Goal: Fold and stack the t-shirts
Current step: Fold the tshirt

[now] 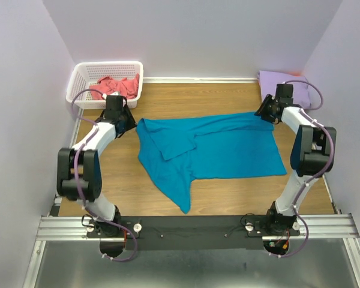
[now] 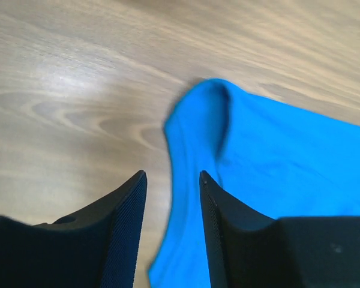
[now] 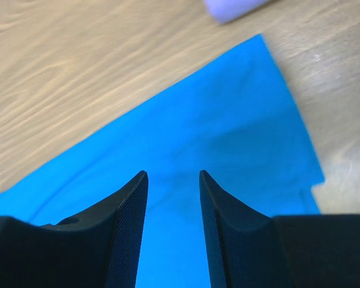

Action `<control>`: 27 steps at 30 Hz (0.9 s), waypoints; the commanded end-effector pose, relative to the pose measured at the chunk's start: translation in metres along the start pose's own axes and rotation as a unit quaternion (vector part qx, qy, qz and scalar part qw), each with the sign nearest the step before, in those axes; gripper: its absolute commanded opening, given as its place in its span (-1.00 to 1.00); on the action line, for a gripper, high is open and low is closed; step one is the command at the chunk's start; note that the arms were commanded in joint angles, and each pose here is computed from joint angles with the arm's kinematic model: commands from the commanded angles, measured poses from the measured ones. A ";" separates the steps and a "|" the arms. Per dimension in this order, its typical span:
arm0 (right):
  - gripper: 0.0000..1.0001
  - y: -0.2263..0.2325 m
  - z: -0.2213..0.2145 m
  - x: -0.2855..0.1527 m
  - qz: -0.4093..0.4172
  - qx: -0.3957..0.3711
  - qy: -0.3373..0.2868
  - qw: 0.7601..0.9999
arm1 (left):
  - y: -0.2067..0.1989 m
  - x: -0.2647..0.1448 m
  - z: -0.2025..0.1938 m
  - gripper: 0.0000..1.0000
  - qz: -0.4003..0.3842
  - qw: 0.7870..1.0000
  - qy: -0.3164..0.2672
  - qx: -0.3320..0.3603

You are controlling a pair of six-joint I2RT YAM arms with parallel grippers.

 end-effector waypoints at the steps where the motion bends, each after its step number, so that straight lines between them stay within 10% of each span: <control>1: -0.06 0.020 0.006 -0.036 0.006 -0.027 -0.028 0.999 | -0.024 -0.040 -0.008 -0.02 -0.050 0.999 -0.013 0.013; 27: 0.00 -0.016 -0.126 -0.141 -0.106 -0.048 0.088 0.989 | 0.034 -0.120 -0.187 0.10 -0.016 0.984 0.174 0.033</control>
Point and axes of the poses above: each gripper's point midway between its finger pads, its own x axis out along the fingers, its own y axis along the line the jaws close on, z = x × y, the point moved 1 cm from there along -x, back along the fingers, and after that the axes turned 9 degrees about -x, right-handed, at the moved point
